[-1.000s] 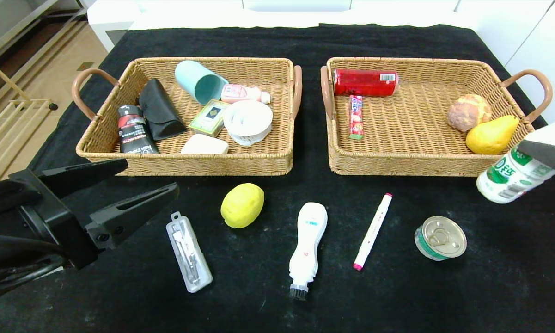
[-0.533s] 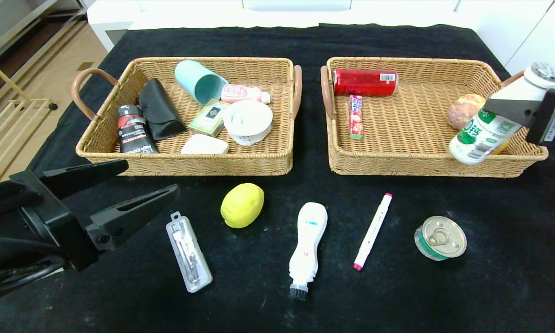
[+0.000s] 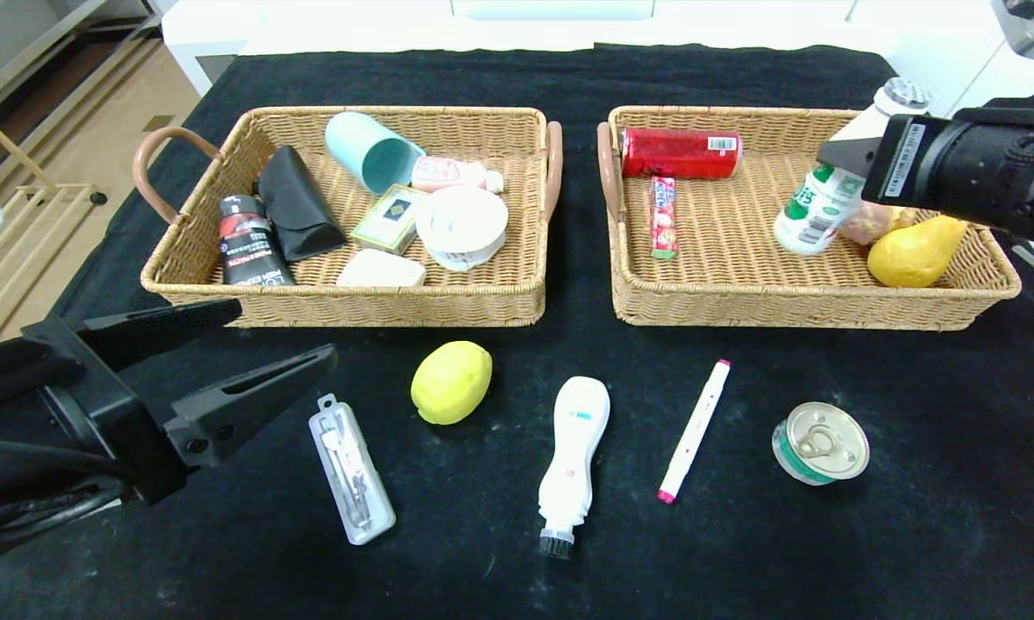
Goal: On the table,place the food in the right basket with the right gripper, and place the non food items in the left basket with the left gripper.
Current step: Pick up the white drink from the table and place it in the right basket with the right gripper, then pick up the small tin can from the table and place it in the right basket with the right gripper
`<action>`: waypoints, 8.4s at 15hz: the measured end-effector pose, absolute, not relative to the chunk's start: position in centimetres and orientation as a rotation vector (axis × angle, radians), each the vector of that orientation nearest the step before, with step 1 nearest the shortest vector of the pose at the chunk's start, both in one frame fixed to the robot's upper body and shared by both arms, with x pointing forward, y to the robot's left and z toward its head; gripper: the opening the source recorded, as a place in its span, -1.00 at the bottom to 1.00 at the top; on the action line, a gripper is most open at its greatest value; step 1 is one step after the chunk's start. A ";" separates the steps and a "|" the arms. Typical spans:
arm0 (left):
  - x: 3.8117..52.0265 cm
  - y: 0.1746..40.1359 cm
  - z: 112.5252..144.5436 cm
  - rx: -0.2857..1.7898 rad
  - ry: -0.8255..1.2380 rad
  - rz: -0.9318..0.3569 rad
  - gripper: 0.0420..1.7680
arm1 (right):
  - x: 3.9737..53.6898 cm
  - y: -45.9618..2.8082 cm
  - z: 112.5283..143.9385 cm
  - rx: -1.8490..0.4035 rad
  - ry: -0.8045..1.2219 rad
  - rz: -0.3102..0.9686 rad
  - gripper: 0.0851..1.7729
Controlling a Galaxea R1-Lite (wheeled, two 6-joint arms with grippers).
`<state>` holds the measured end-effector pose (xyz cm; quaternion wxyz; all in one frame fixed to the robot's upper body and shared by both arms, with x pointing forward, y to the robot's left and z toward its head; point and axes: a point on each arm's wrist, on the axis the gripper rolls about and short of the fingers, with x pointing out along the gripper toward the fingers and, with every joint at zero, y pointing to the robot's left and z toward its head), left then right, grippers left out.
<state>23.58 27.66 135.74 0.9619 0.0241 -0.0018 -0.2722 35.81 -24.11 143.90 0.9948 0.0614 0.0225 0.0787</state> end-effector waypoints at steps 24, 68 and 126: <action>23.5 27.6 135.8 0.053 -0.007 -0.555 0.94 | 46.0 -23.2 140.5 0.123 0.043 0.084 -0.07; 23.4 27.7 135.7 0.067 -0.008 -0.552 0.94 | 26.9 -25.0 136.3 0.095 0.670 0.122 0.91; 23.4 27.7 135.5 0.082 -0.007 -0.550 0.94 | 32.7 -20.7 132.6 0.106 0.907 -0.075 0.30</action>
